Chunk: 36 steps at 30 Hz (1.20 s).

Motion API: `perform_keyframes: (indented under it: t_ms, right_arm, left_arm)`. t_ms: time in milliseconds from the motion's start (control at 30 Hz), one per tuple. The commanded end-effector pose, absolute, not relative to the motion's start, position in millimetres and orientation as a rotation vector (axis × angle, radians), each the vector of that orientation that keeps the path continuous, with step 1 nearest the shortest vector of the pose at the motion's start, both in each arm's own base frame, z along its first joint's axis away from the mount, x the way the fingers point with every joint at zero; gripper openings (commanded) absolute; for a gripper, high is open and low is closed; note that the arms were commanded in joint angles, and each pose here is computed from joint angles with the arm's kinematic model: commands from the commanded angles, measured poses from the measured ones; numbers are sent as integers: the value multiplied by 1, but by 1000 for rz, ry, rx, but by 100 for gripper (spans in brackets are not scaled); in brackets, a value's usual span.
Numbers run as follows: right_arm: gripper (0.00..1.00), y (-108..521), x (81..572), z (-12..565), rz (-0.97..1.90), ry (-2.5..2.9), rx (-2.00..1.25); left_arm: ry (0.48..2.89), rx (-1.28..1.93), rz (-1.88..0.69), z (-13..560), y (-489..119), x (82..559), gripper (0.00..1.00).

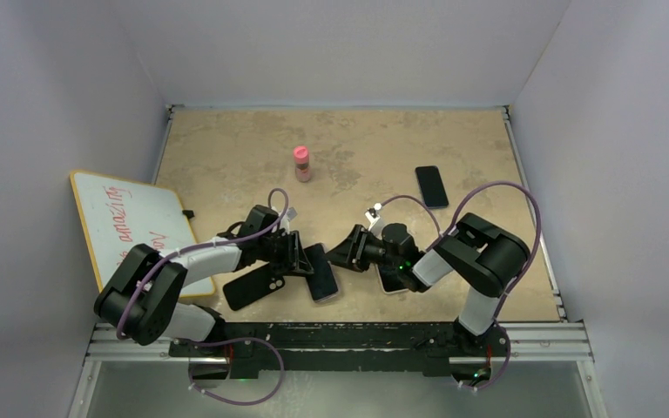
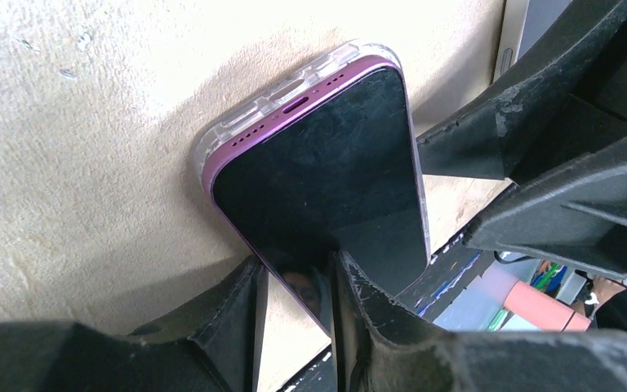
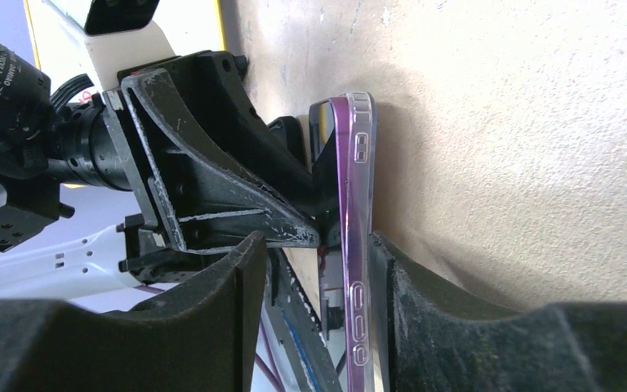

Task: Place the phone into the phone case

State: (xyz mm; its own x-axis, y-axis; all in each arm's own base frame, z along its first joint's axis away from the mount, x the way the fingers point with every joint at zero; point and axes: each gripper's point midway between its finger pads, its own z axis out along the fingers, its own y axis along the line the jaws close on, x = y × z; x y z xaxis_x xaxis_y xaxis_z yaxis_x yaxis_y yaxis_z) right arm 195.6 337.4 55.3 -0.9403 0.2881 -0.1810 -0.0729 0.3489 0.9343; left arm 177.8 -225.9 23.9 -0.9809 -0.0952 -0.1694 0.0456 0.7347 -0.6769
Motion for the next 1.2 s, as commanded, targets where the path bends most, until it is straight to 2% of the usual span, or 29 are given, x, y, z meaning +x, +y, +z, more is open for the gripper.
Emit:
perform_keyframes:
  t_ms: [0,500,733,1167]
  right_arm:
    - [47,367,176,110,1881,2143,-30]
    - [45,369,165,140,2054,2018,-94]
    - [46,370,162,125,2015,2101,-114]
    - [44,370,151,125,2133,2098,-112]
  left_arm:
    - [2621,82,-1279,50,-253,179,33]
    - [2588,119,-1252,49,-253,186,30]
    - [2579,115,-1237,49,-252,188,30]
    - [2607,112,-1137,35,-243,193,29]
